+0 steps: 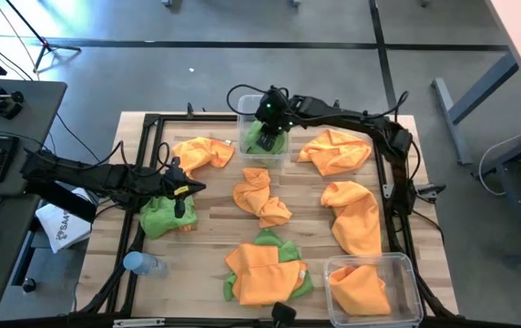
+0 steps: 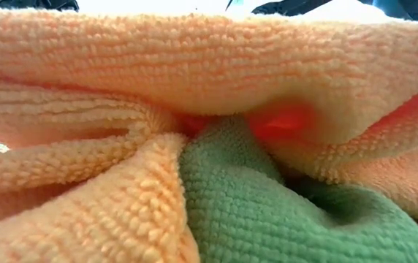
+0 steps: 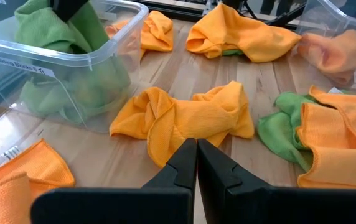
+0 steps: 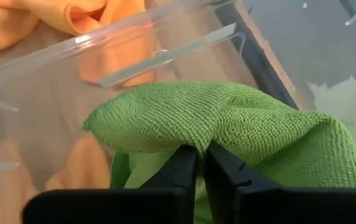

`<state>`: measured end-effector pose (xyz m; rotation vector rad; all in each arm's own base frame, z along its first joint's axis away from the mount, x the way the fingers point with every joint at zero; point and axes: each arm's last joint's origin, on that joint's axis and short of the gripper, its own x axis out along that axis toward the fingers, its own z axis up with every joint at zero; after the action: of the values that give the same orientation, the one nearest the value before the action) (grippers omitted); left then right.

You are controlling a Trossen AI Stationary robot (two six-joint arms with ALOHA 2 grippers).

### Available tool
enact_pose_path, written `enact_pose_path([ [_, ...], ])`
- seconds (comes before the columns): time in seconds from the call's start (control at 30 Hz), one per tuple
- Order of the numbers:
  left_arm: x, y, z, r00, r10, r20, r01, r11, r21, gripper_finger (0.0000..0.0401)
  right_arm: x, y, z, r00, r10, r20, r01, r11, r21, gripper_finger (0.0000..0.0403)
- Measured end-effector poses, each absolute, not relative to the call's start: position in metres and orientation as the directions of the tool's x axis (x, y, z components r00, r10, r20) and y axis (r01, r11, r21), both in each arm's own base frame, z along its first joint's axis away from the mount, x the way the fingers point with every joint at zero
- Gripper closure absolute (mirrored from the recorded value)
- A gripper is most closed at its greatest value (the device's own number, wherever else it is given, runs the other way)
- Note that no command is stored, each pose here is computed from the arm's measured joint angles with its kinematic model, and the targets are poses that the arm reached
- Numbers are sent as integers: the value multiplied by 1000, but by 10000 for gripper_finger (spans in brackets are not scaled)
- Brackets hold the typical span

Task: Sort microfiber towel by color & place in baskets
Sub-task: Put the green microfiber towel into the top transparent bin, then put the orange microfiber towel into the bottom transparent bin

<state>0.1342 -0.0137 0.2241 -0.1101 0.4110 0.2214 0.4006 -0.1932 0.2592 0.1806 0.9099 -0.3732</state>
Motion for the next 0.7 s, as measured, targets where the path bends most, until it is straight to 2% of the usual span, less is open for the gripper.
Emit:
enact_pose_path([
  [0.3, 134, -14, 224, 893, 191, -408, -237, 969, -64, 401, 399, -192, 266, 560, -231, -796, 385, 923, 3, 261],
  [0.4, 134, -14, 224, 893, 191, -408, -237, 969, -65, 401, 395, -190, 285, 567, -234, -790, 382, 924, 1, 236],
  [0.57, 134, -14, 224, 893, 191, -408, -241, 968, -75, 401, 381, -182, 318, 589, -242, -771, 375, 927, -4, 234],
  [0.7, 134, -14, 224, 892, 191, -410, -246, 965, -86, 401, 368, -167, 341, 606, -239, -758, 336, 942, -29, 264],
])
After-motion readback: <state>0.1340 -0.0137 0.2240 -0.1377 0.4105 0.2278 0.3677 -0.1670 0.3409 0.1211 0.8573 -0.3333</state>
